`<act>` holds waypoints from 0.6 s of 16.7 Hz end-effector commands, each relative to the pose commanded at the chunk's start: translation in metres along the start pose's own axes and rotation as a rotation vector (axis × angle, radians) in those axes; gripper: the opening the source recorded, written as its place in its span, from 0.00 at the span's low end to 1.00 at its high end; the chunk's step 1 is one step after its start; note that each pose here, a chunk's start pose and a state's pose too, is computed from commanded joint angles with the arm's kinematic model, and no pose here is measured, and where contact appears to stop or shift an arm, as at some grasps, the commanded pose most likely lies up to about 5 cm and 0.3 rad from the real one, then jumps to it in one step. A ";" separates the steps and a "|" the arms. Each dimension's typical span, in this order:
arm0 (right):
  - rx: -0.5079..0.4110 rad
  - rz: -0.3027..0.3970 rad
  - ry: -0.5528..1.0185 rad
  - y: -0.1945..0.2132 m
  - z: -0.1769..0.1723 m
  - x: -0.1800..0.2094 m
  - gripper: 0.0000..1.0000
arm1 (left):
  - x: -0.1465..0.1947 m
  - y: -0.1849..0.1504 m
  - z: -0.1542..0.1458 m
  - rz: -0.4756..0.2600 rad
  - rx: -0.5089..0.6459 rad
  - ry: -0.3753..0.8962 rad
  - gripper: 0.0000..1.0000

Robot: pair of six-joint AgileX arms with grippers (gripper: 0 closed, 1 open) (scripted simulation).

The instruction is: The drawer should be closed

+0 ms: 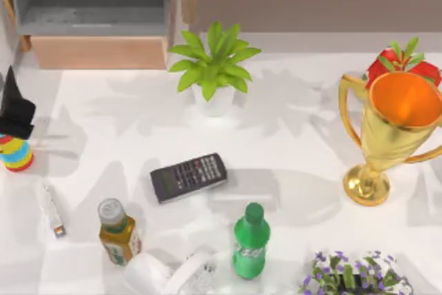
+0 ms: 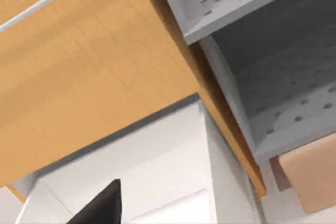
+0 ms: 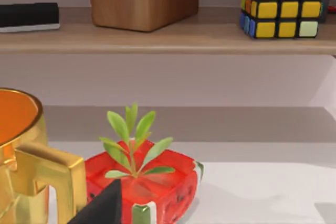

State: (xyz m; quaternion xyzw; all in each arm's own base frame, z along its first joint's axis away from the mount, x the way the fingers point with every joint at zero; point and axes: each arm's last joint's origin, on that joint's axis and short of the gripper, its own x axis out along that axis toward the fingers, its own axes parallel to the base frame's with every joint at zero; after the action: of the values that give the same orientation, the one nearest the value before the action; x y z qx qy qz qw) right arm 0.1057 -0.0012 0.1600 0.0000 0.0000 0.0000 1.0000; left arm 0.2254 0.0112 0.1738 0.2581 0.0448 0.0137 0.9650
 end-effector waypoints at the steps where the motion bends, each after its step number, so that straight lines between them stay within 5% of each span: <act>1: 0.000 0.000 0.000 0.000 0.000 0.000 1.00 | 0.004 0.008 -0.012 0.000 0.073 0.007 1.00; 10: 0.000 0.000 0.000 0.000 0.000 0.000 1.00 | 0.016 0.078 -0.110 0.008 0.745 -0.036 1.00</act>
State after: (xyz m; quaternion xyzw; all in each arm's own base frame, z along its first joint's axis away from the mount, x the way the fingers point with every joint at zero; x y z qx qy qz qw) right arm 0.1057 -0.0012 0.1600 0.0000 0.0000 0.0000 1.0000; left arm 0.2312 0.1338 0.1166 0.5919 0.0287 -0.0044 0.8055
